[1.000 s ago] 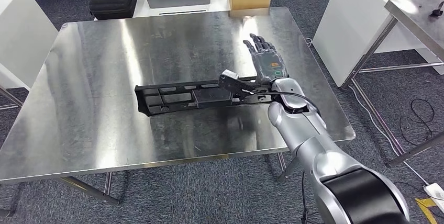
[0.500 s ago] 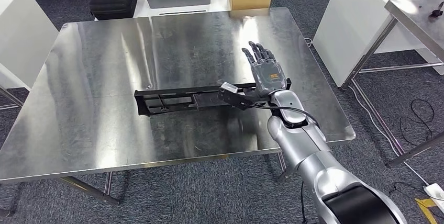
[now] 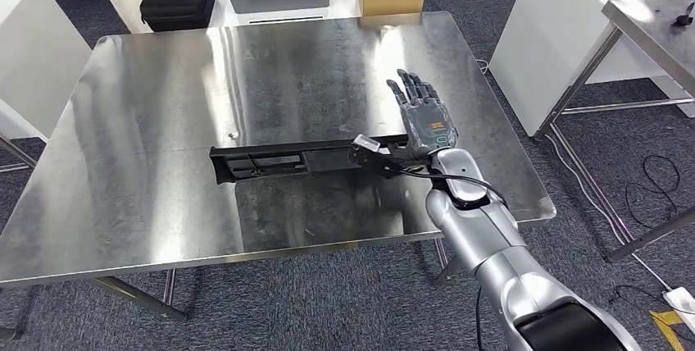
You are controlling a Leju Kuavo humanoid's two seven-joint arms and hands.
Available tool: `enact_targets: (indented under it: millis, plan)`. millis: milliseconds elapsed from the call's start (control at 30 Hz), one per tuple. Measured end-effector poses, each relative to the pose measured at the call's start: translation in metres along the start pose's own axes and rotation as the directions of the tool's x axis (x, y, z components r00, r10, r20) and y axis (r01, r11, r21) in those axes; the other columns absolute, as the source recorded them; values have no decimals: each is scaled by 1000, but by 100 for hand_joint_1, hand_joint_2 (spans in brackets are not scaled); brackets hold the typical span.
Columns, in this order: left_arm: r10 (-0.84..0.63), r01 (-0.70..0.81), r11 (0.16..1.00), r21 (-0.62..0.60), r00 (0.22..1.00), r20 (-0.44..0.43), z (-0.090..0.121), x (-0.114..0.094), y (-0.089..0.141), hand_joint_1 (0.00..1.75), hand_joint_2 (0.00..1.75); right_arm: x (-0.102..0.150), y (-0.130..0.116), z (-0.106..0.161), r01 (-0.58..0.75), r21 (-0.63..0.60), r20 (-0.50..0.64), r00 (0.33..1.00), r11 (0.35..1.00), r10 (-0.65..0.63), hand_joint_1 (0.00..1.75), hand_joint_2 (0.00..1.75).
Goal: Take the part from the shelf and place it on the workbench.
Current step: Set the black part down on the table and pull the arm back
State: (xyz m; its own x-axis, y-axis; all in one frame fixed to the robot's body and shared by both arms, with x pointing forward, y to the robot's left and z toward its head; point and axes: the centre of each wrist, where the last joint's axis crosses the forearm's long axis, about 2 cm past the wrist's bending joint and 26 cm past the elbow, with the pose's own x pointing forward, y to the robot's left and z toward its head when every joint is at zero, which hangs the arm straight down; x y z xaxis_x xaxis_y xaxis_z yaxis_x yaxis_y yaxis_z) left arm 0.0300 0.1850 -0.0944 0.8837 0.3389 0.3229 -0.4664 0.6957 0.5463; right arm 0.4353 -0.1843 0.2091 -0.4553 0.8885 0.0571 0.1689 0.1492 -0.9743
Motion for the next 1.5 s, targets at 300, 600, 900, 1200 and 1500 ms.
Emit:
enact_targets:
  millis: [300, 600, 900, 1200, 1500]
  plan:
    - [-8, 8, 1000, -2, 1000, -19, 0, 0, 0, 0, 175, -10, -8, -4, 30, 9, -12, 999, 1000, -30, 0, 175]
    - [16, -16, 1000, 6, 999, -32, 0, -1, 0, 0, 175, -16, -25, -8, 75, 50, 28, 997, 996, -76, 0, 175]
    - [1, -1, 1000, 0, 1000, -24, 0, -1, 0, 0, 175, -24, -30, -6, 118, 60, 38, 992, 991, -121, 0, 175]
    - [8, -8, 1000, -2, 1000, -25, 0, -1, 0, 0, 175, -31, -36, -8, 113, 53, 47, 992, 992, -115, 0, 175]
    - [1, -1, 1000, -9, 1000, -21, 1, -2, -1, 0, 175, -33, -37, -7, 113, 55, 45, 992, 992, -115, 0, 175]
